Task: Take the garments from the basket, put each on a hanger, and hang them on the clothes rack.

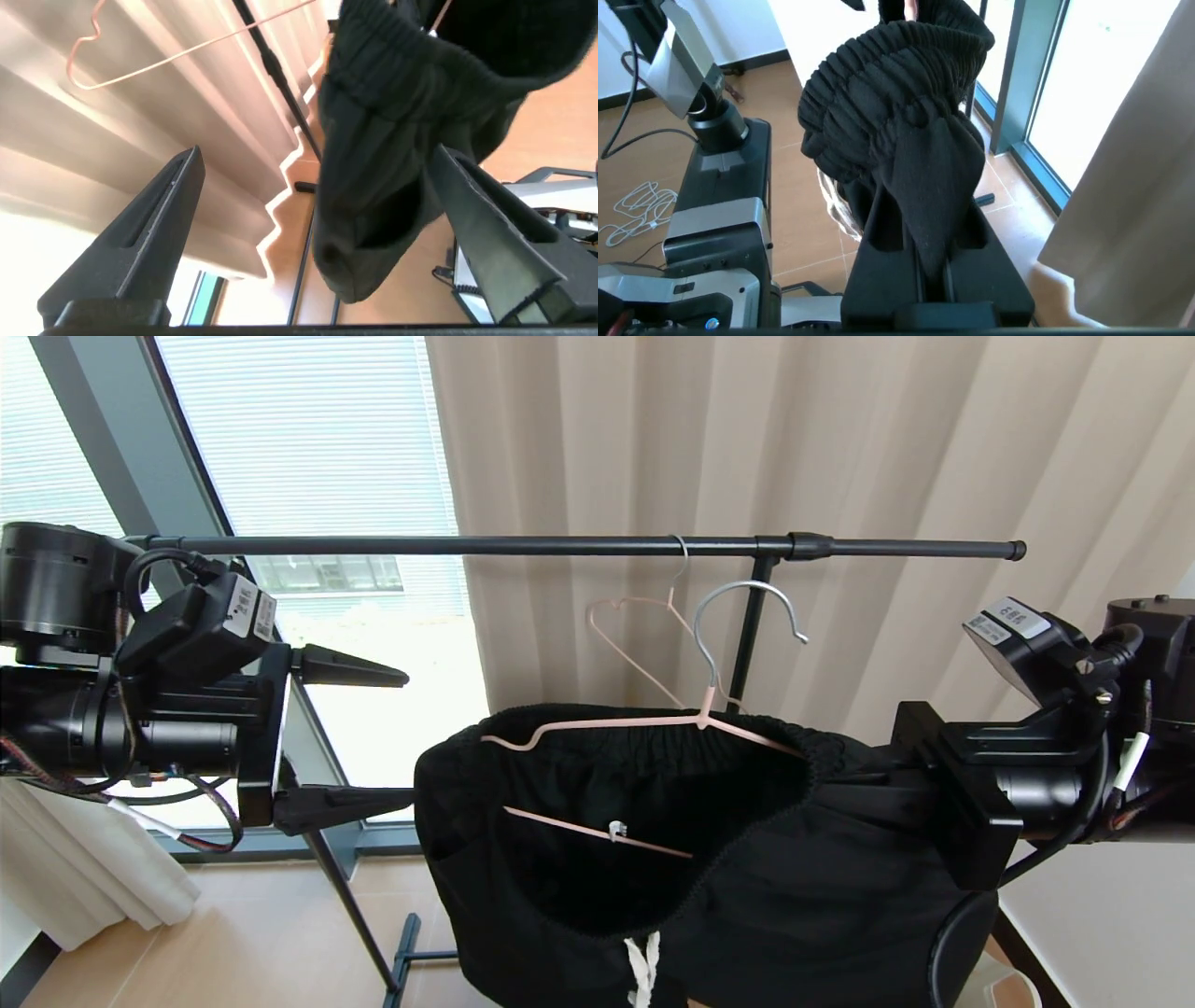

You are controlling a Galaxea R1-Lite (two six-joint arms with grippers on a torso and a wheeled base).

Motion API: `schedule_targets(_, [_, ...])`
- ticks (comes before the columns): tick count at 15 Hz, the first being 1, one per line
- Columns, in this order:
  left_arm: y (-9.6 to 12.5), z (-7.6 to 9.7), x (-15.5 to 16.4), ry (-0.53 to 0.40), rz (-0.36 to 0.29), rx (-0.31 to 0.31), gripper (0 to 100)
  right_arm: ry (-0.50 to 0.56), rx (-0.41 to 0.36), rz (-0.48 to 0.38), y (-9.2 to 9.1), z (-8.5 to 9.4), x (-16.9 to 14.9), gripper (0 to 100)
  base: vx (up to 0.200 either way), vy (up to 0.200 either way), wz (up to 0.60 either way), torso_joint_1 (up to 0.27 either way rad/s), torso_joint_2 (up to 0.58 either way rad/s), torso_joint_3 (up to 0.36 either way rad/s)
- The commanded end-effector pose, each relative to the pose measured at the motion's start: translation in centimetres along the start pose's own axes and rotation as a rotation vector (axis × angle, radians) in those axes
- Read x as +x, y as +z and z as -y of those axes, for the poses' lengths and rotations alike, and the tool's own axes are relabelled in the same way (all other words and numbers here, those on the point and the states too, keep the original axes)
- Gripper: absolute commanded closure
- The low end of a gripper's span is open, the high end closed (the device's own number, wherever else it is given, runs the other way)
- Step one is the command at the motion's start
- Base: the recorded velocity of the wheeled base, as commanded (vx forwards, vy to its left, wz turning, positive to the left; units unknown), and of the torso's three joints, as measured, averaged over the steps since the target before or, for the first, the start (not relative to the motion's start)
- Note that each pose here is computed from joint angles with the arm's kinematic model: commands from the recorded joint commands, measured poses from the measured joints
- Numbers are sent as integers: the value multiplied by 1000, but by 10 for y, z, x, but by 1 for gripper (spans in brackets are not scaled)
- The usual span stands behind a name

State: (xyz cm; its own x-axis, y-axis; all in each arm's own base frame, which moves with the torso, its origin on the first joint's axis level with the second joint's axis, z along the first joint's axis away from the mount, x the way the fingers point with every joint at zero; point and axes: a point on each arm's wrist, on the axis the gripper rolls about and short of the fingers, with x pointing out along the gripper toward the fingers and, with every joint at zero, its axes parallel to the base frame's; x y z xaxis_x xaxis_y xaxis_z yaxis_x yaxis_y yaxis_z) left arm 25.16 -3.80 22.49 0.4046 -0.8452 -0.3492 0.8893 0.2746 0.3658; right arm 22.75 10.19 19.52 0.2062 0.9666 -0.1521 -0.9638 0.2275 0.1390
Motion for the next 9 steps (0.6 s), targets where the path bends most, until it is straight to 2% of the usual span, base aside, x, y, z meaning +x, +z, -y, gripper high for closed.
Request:
schedule_targets(1, [-8,-5,11,-27,-9,-18,0,14,-4,4,1,-1,-1,100,0,0,0,0,0,0])
schedule_targets(3, [-7,-9,20,-41,-14,-15,0,30,-8,8,2,-3,-1,100,0,0,0,0,0,0])
schedule_targets(5, [2,-15,32,-31,-61,6,0,47,-13,10,3,-5,-1,100,0,0,0,0,0,0])
schedule_targets(7, [14,-14,39,-51,-74,18,0,56,-16,9,3,-6,1,100,0,0,0,0,0,0])
schedule_targets(9, [23,-12,45,-76,-83,3,0,65,-17,8,3,-7,2,100,0,0,0,0,0,0])
